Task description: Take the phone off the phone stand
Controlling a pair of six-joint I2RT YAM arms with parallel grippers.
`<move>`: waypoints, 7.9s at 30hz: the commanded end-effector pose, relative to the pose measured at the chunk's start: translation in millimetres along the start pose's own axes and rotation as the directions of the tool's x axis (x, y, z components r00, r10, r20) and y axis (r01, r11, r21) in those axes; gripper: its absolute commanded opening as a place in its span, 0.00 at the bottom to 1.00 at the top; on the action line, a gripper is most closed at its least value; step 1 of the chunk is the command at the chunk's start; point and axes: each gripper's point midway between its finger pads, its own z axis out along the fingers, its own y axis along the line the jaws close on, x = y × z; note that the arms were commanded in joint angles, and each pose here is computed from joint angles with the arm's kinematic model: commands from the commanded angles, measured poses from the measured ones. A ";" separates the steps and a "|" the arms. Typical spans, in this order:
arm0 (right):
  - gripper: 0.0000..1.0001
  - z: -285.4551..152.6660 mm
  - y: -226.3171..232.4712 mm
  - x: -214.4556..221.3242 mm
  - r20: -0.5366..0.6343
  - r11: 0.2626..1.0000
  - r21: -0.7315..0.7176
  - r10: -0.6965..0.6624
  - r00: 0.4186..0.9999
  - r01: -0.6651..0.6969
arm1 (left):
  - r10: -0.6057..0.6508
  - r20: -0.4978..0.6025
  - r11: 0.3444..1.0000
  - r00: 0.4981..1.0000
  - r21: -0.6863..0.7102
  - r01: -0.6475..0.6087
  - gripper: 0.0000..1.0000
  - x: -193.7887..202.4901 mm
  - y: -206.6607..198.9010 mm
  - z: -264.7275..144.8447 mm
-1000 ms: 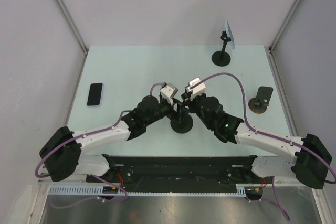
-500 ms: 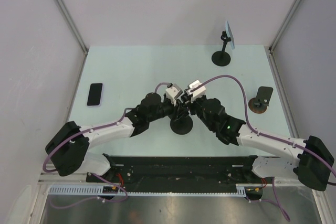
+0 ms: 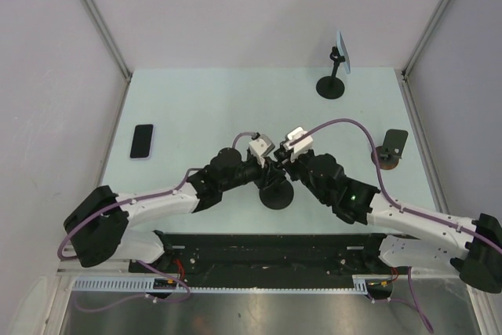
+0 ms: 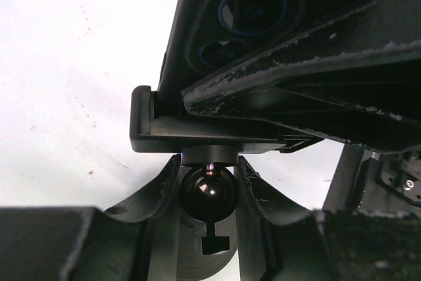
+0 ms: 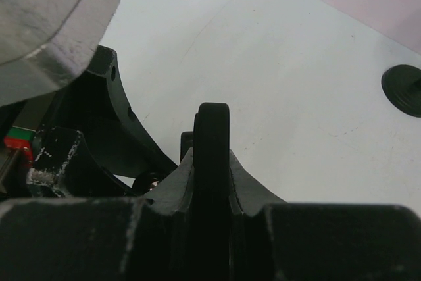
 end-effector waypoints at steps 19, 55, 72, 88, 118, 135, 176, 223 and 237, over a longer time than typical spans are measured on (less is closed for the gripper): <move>0.00 -18.5 -80.3 -3.2 0.006 0.875 0.482 0.041 0.999 -0.039 | -0.128 0.039 0.930 0.991 -0.343 0.134 0.00 48.6 37.6 -54.7; 0.00 -6.0 -92.8 -16.7 0.102 0.813 0.543 0.182 0.978 -0.208 | -0.144 0.092 0.896 0.985 -0.411 0.169 0.00 63.5 35.4 -79.7; 0.00 6.9 -76.0 -21.1 0.082 0.914 0.341 0.201 0.976 -0.217 | -0.103 0.129 0.847 0.986 -0.508 0.155 0.00 60.6 55.4 -101.4; 0.00 1.3 -82.9 -30.0 0.101 0.851 0.518 0.044 0.994 -0.090 | -0.070 0.077 0.910 0.995 -0.404 0.095 0.00 49.5 11.2 -81.2; 0.00 11.3 5.8 -41.6 0.106 0.992 -0.052 0.118 0.987 -0.113 | 0.039 0.065 0.999 0.997 -0.006 -0.038 0.84 -36.1 -1.6 -14.2; 0.00 -0.4 13.7 -30.4 0.063 0.995 -0.071 0.071 0.995 -0.067 | 0.019 0.030 0.988 0.999 -0.151 -0.015 0.00 -26.8 26.8 0.4; 0.00 18.4 -38.3 -39.3 -0.042 0.928 0.345 0.169 0.985 -0.144 | -0.032 0.035 0.926 0.999 -0.374 0.043 0.00 30.7 -1.1 -46.2; 0.00 -64.9 -116.0 -79.3 0.192 0.870 0.310 0.337 0.922 -0.383 | 0.204 0.203 0.962 0.958 -0.222 -0.158 1.00 -74.4 -5.0 -39.7; 0.00 -74.3 -83.1 -128.7 0.299 0.811 0.000 0.558 0.774 -0.585 | 0.565 0.179 0.791 0.805 -0.396 -0.467 1.00 -134.5 -26.7 -58.2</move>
